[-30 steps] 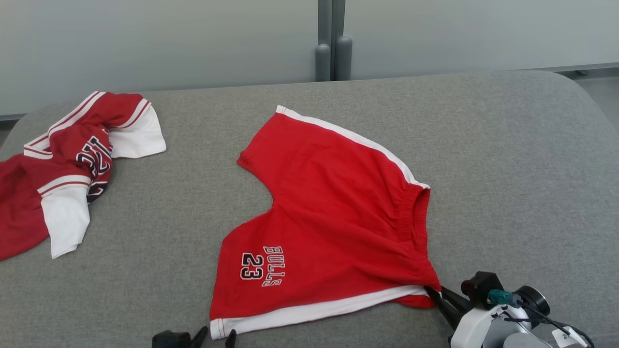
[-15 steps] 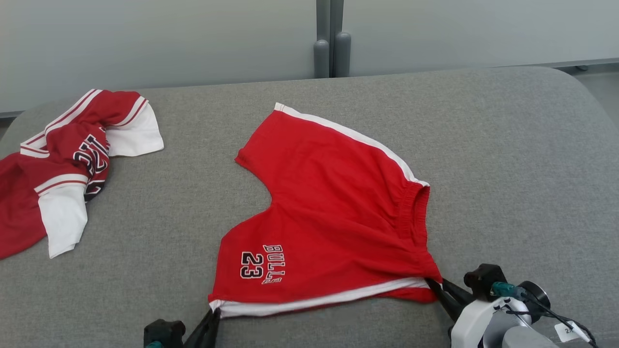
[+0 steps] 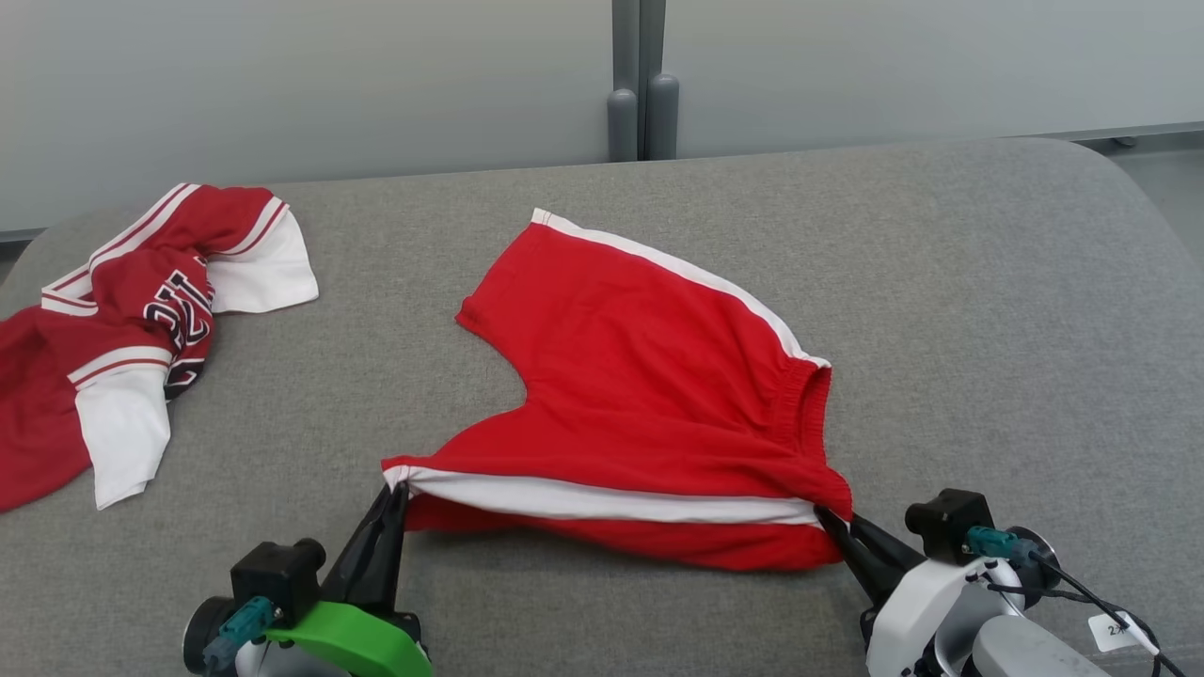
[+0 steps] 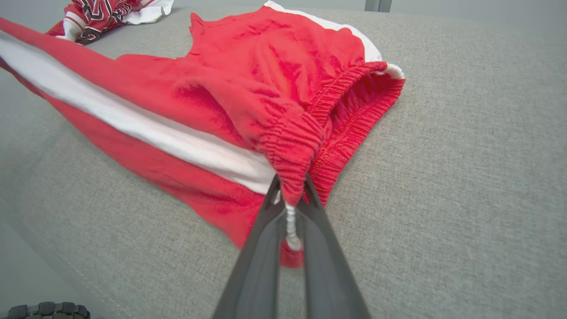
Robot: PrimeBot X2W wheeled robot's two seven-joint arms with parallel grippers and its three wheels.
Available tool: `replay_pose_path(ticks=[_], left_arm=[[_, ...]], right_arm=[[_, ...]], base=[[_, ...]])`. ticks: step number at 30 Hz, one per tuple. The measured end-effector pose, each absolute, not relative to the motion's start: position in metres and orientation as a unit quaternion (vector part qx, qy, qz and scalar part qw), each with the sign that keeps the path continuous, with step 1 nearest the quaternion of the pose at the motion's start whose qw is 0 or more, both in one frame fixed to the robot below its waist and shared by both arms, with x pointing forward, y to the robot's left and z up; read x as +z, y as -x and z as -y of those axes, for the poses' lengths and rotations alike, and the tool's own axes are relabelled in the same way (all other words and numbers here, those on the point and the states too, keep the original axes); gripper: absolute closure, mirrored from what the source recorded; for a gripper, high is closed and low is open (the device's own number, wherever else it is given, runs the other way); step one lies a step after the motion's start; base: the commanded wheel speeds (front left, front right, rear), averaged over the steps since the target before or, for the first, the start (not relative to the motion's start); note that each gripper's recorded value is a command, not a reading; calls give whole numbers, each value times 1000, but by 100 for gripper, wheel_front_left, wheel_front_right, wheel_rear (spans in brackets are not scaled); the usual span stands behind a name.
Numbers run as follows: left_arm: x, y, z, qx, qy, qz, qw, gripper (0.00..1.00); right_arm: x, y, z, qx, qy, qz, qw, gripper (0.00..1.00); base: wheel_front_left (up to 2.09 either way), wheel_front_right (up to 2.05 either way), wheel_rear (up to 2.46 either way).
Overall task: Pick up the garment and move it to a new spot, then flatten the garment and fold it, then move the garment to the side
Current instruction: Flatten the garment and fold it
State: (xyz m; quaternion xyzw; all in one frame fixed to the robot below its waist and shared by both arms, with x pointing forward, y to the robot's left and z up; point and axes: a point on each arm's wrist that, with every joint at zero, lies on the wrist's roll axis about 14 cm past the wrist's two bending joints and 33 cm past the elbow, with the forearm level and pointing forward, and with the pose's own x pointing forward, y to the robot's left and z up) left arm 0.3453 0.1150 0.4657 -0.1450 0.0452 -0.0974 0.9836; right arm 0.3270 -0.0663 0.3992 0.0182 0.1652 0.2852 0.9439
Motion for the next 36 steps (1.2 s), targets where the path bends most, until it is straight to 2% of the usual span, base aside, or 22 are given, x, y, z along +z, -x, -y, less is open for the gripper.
replay_pose_path(ticks=[7,14,23,36], left_arm=[[483,-354,-110,-113,137,-18,984,100],[519,-394,-98,-147,102,31,983,100],[535,-452,-73,-197,44,19,979,100],[521,-532,-35,-236,7,-19,972,100]], right_arm=[[415,-332,65,285,-31,-143,947,100],[418,-345,62,284,-49,-158,945,100],[433,-386,68,255,-94,-164,948,100],[424,-431,85,205,-140,-186,951,100]], base=[[0,0,0],[0,0,0],[0,0,0],[0,0,0]])
